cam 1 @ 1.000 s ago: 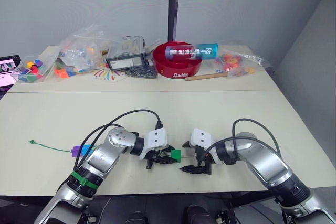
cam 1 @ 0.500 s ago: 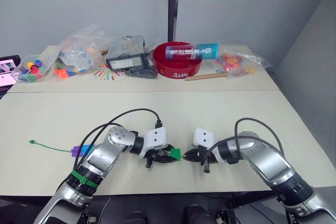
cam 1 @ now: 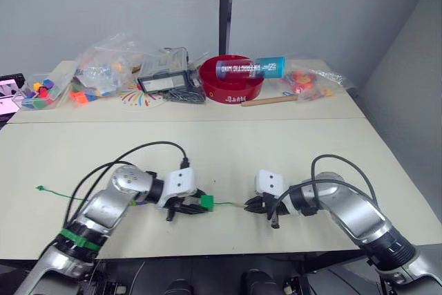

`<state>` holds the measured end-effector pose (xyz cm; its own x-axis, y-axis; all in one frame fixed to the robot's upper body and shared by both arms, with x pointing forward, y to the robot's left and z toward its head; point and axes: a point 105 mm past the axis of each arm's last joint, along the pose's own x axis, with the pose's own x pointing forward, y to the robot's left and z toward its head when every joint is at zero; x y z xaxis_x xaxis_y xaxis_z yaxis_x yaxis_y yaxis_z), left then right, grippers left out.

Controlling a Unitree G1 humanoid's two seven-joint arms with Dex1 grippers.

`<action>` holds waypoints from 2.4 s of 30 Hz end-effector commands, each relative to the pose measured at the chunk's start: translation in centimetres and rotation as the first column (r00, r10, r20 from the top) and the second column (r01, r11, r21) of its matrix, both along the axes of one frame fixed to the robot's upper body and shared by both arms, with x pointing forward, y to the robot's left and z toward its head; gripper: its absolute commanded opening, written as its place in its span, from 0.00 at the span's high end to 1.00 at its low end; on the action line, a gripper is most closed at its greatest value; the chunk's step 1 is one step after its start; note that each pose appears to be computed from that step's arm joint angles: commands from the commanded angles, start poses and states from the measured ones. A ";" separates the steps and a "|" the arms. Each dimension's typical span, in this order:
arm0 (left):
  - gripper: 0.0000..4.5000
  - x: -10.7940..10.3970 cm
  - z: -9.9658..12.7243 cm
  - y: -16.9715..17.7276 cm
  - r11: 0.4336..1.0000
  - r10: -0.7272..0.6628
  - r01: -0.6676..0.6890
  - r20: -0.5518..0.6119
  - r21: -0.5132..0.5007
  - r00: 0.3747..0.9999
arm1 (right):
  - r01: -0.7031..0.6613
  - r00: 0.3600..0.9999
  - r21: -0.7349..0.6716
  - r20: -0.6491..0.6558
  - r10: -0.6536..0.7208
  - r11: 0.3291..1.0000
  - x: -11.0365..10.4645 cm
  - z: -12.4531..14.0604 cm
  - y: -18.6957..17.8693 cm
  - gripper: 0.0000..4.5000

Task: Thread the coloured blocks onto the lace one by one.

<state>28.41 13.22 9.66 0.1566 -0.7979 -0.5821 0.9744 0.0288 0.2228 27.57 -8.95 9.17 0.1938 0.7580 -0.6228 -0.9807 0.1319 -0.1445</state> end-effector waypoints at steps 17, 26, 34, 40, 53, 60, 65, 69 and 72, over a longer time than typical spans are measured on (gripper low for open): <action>0.73 -2.4 -2.6 16.3 0.920 0.271 -0.232 -0.085 0.315 0.959 | -0.044 0.998 -0.006 0.052 0.044 0.999 -0.2 1.4 -0.2 1.00; 0.73 -2.9 -3.0 16.6 0.928 0.263 -0.226 -0.090 0.298 0.961 | -0.079 0.994 0.049 0.076 0.075 0.996 -0.4 2.3 0.7 1.00; 0.36 -2.6 -2.7 15.7 0.945 0.244 -0.219 -0.075 0.245 0.967 | -0.084 0.995 0.052 0.067 0.081 0.995 -0.3 2.2 1.1 1.00; 0.01 -1.4 0.0 14.9 0.950 0.219 -0.205 -0.033 0.236 0.975 | -0.051 0.997 0.006 0.063 0.051 0.999 0.6 1.5 0.4 1.00; 0.01 -1.9 6.1 12.3 0.865 0.208 -0.145 -0.082 0.480 0.975 | -0.053 0.996 0.028 0.070 0.051 0.998 1.1 1.4 1.4 1.00; 0.01 0.3 6.8 10.6 0.772 0.202 -0.142 -0.027 0.620 0.979 | -0.047 0.996 0.041 0.073 0.044 0.998 1.0 1.2 1.9 1.00; 0.01 0.7 6.0 8.7 0.760 0.169 -0.100 -0.047 0.642 0.985 | -0.039 0.997 0.052 0.072 0.035 0.998 0.8 1.1 2.2 1.00; 0.01 0.9 5.2 7.8 0.756 0.160 -0.090 -0.050 0.648 0.986 | -0.030 0.997 0.058 0.074 0.026 0.998 0.8 1.1 2.3 1.00; 0.01 0.9 4.5 7.6 0.752 0.158 -0.090 -0.046 0.653 0.986 | -0.025 0.997 0.062 0.074 0.021 0.998 0.8 1.2 2.4 1.00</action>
